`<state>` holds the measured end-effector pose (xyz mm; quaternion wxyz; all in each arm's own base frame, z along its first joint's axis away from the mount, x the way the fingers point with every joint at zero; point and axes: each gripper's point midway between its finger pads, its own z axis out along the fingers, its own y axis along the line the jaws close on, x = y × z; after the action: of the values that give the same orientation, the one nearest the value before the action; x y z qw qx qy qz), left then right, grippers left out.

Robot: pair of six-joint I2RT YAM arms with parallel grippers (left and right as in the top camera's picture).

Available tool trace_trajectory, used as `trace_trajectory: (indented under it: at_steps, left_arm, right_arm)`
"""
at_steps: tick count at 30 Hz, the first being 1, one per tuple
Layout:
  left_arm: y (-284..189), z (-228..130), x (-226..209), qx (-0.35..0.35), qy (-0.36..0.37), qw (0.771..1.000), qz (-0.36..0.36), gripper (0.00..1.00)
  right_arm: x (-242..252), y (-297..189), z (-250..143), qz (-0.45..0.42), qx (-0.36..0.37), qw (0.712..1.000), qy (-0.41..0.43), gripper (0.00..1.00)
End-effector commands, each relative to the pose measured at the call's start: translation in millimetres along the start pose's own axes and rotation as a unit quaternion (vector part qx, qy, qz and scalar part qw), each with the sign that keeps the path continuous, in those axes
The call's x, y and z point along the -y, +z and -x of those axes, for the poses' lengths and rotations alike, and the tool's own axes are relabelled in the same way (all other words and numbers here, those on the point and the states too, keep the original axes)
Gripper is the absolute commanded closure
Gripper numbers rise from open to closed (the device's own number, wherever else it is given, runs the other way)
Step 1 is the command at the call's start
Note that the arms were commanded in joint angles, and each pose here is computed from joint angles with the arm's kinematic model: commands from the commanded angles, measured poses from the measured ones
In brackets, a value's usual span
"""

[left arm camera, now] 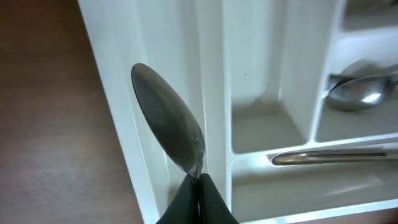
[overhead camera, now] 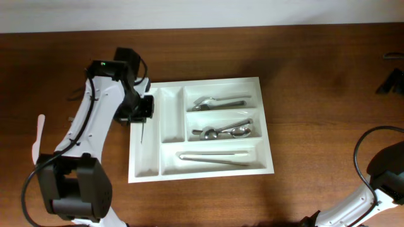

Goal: Pack container

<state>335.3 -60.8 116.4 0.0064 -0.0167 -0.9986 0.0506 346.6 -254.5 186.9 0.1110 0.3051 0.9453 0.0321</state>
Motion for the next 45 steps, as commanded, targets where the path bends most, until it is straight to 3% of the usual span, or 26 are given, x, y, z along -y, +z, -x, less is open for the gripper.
trace_trajectory:
  at_steps: [1,4,11,15,16,23,30,36,45]
  left_arm:
    - [13,-12,-1,-0.02,-0.015,1.0,-0.003,0.88]
    - [22,-17,-2,-0.028,-0.016,0.999,-0.002,0.71]
    - [18,3,-1,0.013,-0.01,1.0,-0.002,0.51]
    - [-9,23,-23,0.052,-0.017,0.997,0.046,0.07]
    - [-20,29,-34,0.065,-0.023,0.995,0.067,0.01]
    - [-73,50,-108,0.126,-0.082,0.974,0.169,0.01]
    - [-81,44,-153,0.13,-0.129,0.962,0.203,0.01]
    - [-91,58,-183,0.167,-0.121,0.955,0.215,0.01]
    - [-65,67,-176,0.16,-0.052,0.978,0.12,0.01]
  right_arm:
    - [-2,0,0,0.003,0.0,1.0,0.003,0.01]
    - [-2,0,0,0.003,0.0,1.0,0.003,0.01]
    - [-2,0,0,0.003,0.0,1.0,0.003,0.01]
    - [-2,0,0,0.003,0.0,1.0,0.003,0.01]
    - [-2,0,0,0.003,0.0,1.0,0.003,0.01]
    - [-2,0,0,0.003,0.0,1.0,0.003,0.01]
    - [-2,0,0,0.003,0.0,1.0,0.003,0.01]
    - [-2,0,0,0.003,0.0,1.0,0.003,0.01]
    - [-2,0,0,0.003,0.0,1.0,0.003,0.01]
